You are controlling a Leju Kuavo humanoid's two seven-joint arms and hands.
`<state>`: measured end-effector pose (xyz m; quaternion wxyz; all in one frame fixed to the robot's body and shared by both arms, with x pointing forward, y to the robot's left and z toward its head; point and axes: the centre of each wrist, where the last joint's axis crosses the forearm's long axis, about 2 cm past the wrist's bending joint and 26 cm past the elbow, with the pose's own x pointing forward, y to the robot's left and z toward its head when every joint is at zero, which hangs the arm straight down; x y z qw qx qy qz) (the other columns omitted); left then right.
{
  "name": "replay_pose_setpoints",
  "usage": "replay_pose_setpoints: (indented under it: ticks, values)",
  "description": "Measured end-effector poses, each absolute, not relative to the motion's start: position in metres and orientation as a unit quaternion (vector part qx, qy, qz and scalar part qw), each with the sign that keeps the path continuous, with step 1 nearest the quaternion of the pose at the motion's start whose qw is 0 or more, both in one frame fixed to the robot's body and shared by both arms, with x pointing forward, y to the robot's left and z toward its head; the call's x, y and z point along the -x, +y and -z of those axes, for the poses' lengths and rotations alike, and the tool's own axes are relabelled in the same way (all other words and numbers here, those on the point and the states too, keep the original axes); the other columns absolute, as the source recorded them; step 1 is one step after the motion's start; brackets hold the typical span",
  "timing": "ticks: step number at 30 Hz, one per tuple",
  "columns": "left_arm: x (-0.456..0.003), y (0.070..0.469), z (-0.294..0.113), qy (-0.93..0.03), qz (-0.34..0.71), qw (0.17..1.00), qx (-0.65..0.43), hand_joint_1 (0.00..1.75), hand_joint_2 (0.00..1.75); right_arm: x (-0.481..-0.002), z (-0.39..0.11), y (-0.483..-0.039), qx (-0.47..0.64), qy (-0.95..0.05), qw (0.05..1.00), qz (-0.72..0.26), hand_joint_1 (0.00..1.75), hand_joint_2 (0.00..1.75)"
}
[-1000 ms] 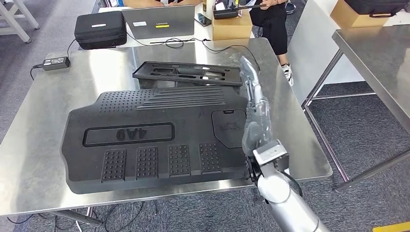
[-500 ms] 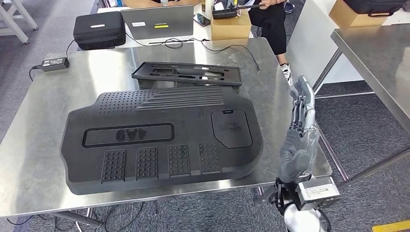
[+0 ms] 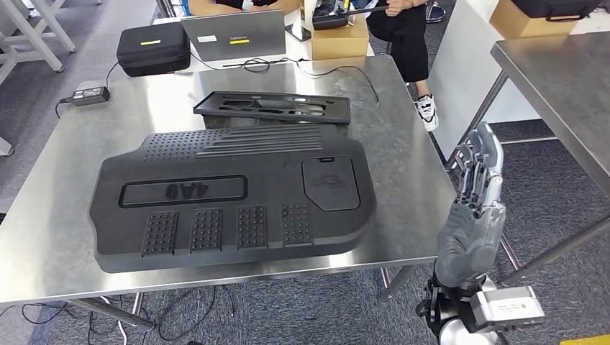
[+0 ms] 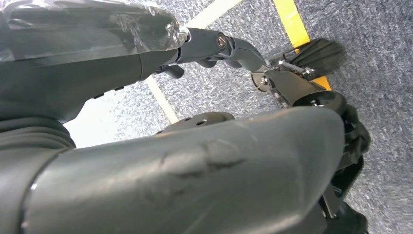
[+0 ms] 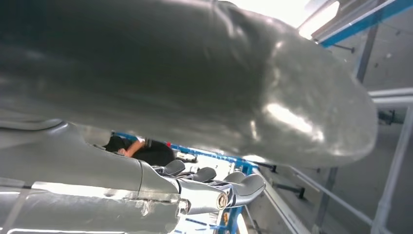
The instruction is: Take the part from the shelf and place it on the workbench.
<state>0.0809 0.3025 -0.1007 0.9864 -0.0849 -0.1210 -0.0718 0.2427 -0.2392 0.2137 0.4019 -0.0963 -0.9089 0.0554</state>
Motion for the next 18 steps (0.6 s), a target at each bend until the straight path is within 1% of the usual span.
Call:
replay_pose_setpoints:
  ticks: [18]
  values:
    - [-0.0851, 0.3031, 0.0999, -0.121, 0.077, 0.986, 0.081, 0.00, 0.00, -0.2371, -0.2165, -0.2412, 0.093, -0.910, 0.402, -0.045, 0.00, 0.00]
